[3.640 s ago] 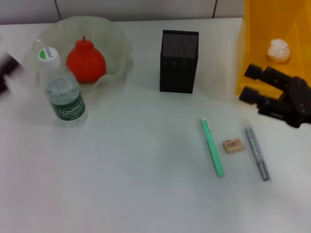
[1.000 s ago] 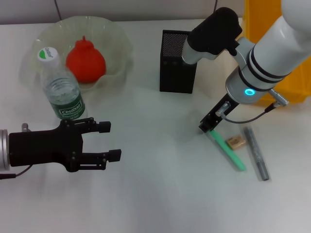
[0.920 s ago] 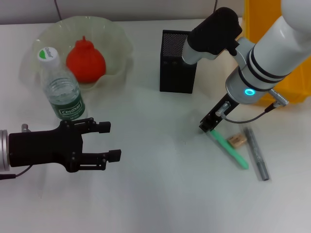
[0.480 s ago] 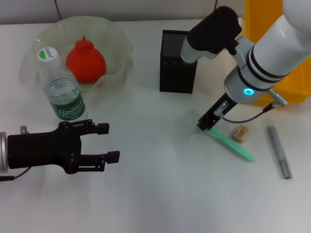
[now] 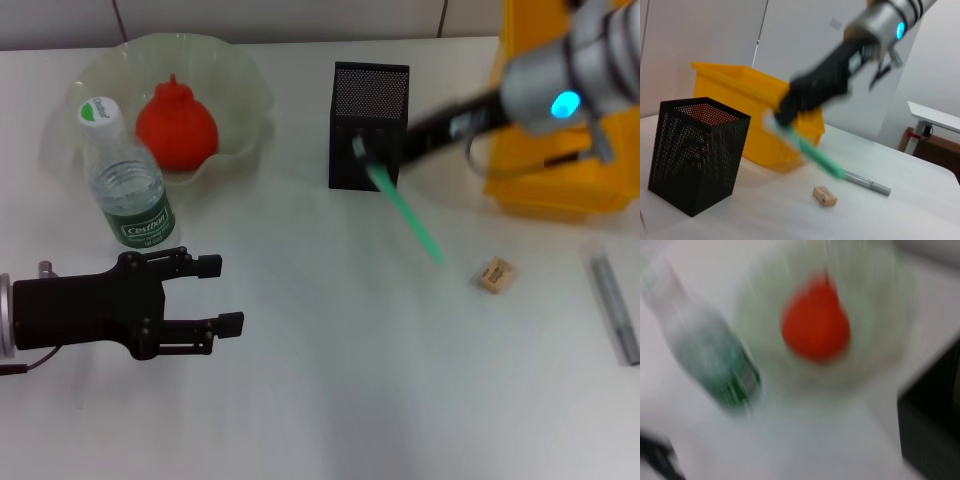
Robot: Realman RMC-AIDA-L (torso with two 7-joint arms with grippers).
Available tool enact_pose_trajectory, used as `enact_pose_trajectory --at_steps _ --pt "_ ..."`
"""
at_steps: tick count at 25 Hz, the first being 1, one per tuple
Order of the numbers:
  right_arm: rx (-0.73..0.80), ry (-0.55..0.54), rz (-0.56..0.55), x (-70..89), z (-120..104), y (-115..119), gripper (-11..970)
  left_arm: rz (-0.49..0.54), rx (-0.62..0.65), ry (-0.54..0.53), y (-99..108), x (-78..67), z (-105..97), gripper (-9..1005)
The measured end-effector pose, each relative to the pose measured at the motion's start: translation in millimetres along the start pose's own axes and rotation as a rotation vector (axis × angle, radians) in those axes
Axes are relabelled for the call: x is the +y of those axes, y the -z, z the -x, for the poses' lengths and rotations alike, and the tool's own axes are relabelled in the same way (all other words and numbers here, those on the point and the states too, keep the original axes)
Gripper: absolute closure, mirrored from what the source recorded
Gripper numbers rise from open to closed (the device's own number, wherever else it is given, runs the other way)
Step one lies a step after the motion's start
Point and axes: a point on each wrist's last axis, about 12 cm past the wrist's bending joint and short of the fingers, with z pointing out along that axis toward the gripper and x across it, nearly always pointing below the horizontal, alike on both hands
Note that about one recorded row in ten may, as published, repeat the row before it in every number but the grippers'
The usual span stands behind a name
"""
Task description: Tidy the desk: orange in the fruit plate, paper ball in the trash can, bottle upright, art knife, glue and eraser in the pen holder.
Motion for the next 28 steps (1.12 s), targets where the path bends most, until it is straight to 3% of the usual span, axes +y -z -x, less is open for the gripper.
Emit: enact_pose_trajectory --at_steps 7,13,16,22,28 --pt "-0.59 -0.05 0.162 -37.9 1.6 58.4 795 0.0 0.0 -0.002 -0.2 0.0 0.1 156" --pt "-0.919 -0.034 0.12 -62.4 -18.1 45.0 790 0.004 0.001 -0.002 -0.7 0.5 -0.2 156" --pt "-0.964 -0.031 0.058 -67.2 -19.7 28.8 787 0.007 0.002 -0.001 -1.1 0.7 -0.4 156" --pt "-0.877 -0.058 -0.003 -68.0 -18.2 -4.1 782 0.019 0.005 0.003 -0.5 1.4 -1.6 156" --pt "-0.84 -0.051 -0.006 -65.7 -20.2 -10.1 778 0.027 0.007 0.009 0.9 0.7 -4.3 156"
